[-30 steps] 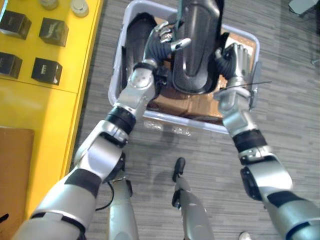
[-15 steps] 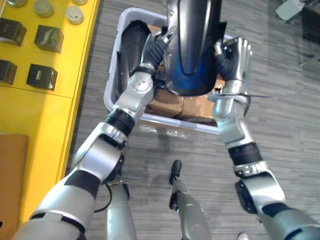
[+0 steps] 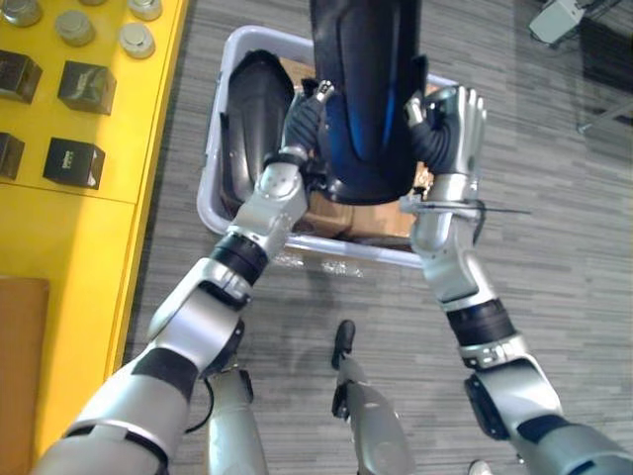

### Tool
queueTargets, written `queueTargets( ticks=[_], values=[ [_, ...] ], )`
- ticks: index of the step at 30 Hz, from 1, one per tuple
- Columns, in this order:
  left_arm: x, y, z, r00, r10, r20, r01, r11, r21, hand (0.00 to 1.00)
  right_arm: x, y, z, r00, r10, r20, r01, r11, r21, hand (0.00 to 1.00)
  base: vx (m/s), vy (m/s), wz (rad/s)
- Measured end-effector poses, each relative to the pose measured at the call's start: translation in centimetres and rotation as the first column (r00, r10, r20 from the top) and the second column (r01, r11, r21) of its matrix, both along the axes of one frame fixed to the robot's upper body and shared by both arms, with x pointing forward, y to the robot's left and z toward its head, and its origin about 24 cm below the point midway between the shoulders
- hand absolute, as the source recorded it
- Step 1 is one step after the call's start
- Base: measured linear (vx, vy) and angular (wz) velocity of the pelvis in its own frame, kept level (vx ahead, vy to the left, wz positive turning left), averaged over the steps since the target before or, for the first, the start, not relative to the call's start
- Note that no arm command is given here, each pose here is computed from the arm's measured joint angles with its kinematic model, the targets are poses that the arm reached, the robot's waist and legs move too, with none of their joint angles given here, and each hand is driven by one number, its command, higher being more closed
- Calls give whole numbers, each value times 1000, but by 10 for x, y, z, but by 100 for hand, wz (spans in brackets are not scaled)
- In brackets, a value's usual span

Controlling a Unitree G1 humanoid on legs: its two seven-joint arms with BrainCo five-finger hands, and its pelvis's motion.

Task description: Walk over and take plastic housings, then place them on the shelf

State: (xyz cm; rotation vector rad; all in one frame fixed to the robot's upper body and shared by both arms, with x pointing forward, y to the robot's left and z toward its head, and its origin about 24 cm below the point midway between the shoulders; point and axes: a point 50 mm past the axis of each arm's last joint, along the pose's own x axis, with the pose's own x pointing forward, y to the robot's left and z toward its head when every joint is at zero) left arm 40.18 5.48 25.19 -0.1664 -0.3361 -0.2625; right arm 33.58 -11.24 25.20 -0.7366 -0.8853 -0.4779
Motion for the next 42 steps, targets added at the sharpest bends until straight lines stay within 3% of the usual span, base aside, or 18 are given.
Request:
queueTargets(
  ticks=[7, 14, 19, 23, 24, 27, 29, 31, 33, 34, 36, 38, 42],
  values=[
    [-17, 1, -22, 1000, 0, 14, 0, 999, -36, 100, -17, -4, -15, 999, 46, 23, -46, 999, 9, 0, 5, -8, 5],
    [-59, 6, -48, 992, 55, 114, -47, 996, -74, 100, -53, -8, -38, 993, 106, 46, -109, 991, 79, 0, 38, -18, 6],
    [-86, 9, -64, 971, 158, 179, -149, 987, -63, 100, -75, -18, -55, 993, 118, 18, -120, 985, 127, 0, 78, 5, 1],
    [-106, 26, -77, 918, 308, 249, -315, 949, -9, 100, -96, -25, -79, 977, 209, -41, -190, 942, 276, 0, 87, -7, -10],
    [-111, 34, -83, 882, 379, 282, -404, 914, 36, 100, -101, -30, -91, 952, 298, -67, -250, 887, 388, 0, 81, -19, -11],
    [-117, 47, -88, 824, 462, 327, -512, 855, 83, 100, -114, -34, -105, 893, 445, -70, -342, 771, 536, 0, 73, -20, -6],
    [-120, 54, -94, 790, 504, 348, -570, 813, 116, 100, -122, -38, -112, 832, 555, -18, -412, 640, 649, 0, 45, -19, -5],
    [-123, 62, -101, 767, 540, 347, -612, 778, 142, 100, -131, -43, -118, 773, 625, 107, -468, 449, 761, 0, 11, -5, -2],
    [-128, 70, -111, 759, 566, 321, -633, 758, 159, 100, -137, -46, -128, 761, 631, 151, -456, 354, 817, 0, 27, -7, -7],
    [-136, 78, -120, 751, 592, 292, -650, 740, 173, 100, -145, -50, -140, 759, 623, 190, -432, 263, 862, 0, 38, -5, -6],
    [-142, 86, -127, 740, 616, 271, -668, 721, 184, 100, -152, -56, -150, 778, 600, 183, -388, 230, 893, 0, 38, -2, -6],
    [-150, 98, -137, 716, 656, 241, -698, 688, 201, 100, -160, -67, -170, 821, 561, 106, -287, 244, 926, 0, 29, -4, -9],
    [-172, 116, -151, 658, 731, 182, -753, 626, 204, 100, -178, -76, -230, 851, 511, -119, 3, 221, 975, 0, 0, 0, 0]
  ],
)
